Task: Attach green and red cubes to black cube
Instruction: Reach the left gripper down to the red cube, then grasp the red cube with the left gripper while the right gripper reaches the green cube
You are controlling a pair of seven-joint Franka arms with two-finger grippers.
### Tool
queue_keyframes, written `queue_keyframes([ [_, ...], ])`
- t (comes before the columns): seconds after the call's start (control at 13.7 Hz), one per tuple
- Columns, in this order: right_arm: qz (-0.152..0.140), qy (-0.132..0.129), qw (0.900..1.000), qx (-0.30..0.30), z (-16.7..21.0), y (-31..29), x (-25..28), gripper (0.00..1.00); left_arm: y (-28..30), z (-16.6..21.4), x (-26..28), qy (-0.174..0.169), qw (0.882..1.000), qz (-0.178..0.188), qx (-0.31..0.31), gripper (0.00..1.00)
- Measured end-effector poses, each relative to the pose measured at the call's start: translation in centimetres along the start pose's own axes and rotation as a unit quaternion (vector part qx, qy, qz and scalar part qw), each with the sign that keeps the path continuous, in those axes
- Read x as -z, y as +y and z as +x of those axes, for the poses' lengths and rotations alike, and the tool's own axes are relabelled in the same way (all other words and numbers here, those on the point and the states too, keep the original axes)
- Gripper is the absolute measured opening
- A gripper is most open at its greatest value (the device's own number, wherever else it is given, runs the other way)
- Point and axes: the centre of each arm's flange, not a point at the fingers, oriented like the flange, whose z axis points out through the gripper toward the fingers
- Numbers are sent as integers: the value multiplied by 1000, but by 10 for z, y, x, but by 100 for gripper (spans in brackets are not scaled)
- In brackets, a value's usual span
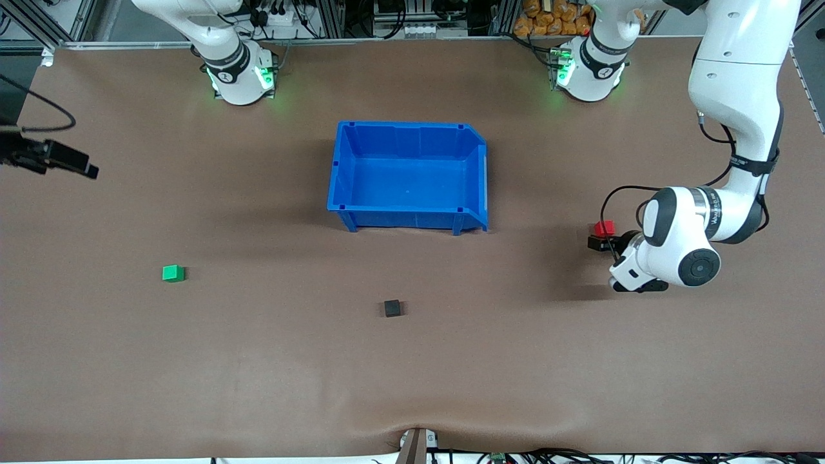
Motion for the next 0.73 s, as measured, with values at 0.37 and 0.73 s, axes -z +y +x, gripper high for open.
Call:
queue_keyframes([
  [0.37, -6, -14, 1000, -23, 59, 23, -79, 100, -1, -1, -10, -2, 1000, 0, 1, 87],
  [0.73, -12, -78, 996, -40, 92, 42, -177, 100, -3, 3, -23, -6, 1000, -1, 2, 71],
])
